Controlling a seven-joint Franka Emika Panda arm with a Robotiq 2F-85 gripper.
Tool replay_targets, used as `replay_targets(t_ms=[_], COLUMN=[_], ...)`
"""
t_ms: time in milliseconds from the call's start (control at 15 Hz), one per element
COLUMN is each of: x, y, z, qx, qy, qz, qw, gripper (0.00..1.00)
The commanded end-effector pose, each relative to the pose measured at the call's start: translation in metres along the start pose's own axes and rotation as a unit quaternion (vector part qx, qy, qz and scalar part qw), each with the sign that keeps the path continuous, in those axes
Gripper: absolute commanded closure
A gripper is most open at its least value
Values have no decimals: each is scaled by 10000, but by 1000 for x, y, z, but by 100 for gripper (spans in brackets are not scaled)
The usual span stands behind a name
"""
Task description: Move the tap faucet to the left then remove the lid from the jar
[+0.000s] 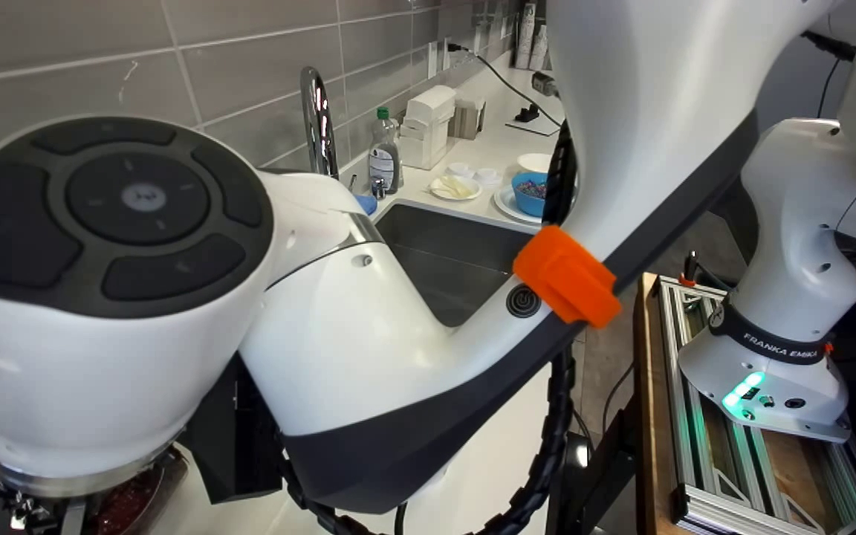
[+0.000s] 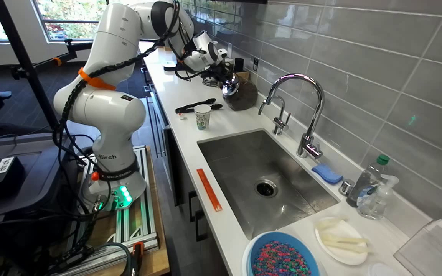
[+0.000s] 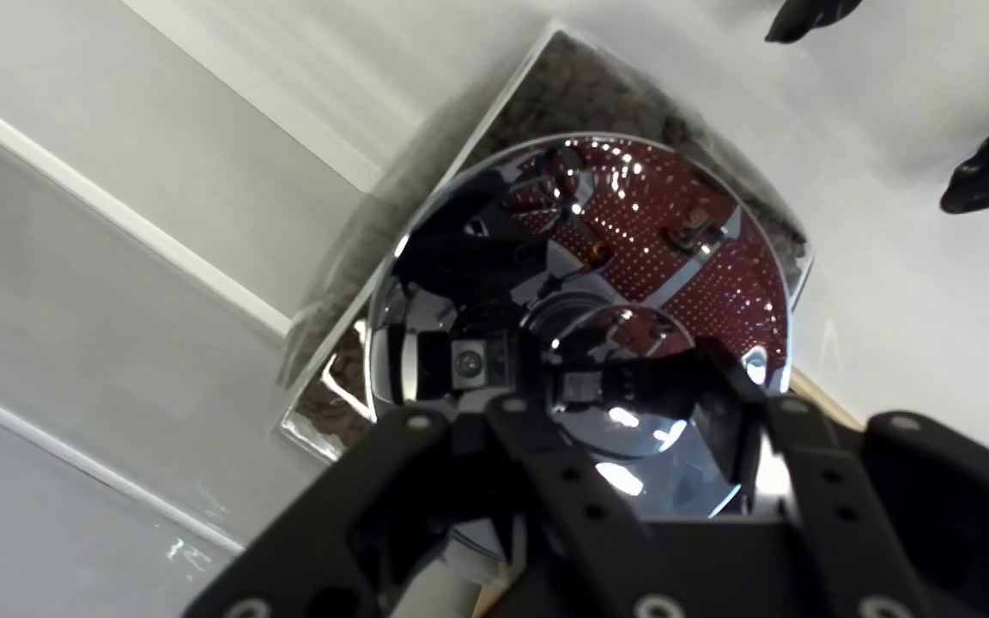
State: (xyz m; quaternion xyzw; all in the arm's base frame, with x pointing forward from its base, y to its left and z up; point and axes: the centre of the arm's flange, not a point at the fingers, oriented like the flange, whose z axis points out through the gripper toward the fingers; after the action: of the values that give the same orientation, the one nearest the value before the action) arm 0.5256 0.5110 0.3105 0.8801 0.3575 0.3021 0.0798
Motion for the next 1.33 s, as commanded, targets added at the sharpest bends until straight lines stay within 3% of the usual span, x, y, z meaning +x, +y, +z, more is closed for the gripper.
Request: replay_targets(t_ms=[0,1267], x=[-11,-30], y=[3,26], z=[-14,-50], qx=[-42,209], qy=[23,-45], qz=[55,205], qw=[10000,9996], gripper=[79,79])
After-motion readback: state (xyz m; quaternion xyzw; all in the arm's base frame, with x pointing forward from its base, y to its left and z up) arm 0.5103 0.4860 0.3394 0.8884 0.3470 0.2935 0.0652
